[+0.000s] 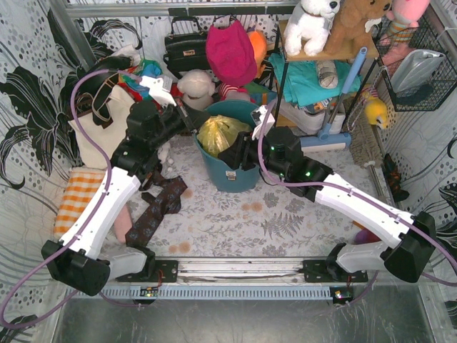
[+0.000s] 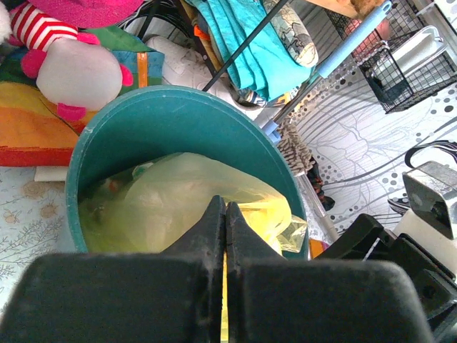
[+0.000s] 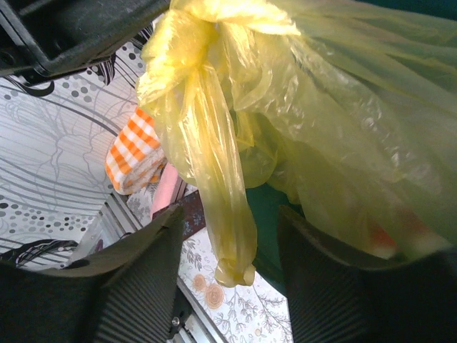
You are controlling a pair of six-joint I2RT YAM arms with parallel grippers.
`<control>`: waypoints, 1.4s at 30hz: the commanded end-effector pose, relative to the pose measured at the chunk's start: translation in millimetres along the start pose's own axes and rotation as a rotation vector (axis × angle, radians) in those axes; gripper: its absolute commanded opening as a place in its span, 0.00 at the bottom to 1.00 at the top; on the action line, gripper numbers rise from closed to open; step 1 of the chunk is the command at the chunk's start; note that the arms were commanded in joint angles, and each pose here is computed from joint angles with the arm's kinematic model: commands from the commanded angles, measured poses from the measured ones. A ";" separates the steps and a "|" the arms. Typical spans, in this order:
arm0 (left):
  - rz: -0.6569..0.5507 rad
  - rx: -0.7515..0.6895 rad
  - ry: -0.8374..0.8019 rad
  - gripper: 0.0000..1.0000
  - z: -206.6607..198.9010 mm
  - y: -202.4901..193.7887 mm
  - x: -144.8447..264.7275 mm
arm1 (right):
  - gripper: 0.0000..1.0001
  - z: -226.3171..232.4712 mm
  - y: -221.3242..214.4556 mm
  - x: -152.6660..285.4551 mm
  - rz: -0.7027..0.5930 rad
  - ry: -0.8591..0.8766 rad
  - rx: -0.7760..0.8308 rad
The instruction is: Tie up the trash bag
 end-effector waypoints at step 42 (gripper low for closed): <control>-0.295 -0.243 0.175 0.00 -6.2 87.6 17.4 | 0.00 -58.3 133.2 111.5 -0.146 -0.935 0.550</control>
Point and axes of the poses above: each gripper's point midway between its finger pads, its own x axis back along the fingers, its own z axis along the line the jaws close on, y = z × x, the point moved 5 cm from there along x, back along the fingers, and after that the axes turned 2 degrees about x, right-handed, at the moved point
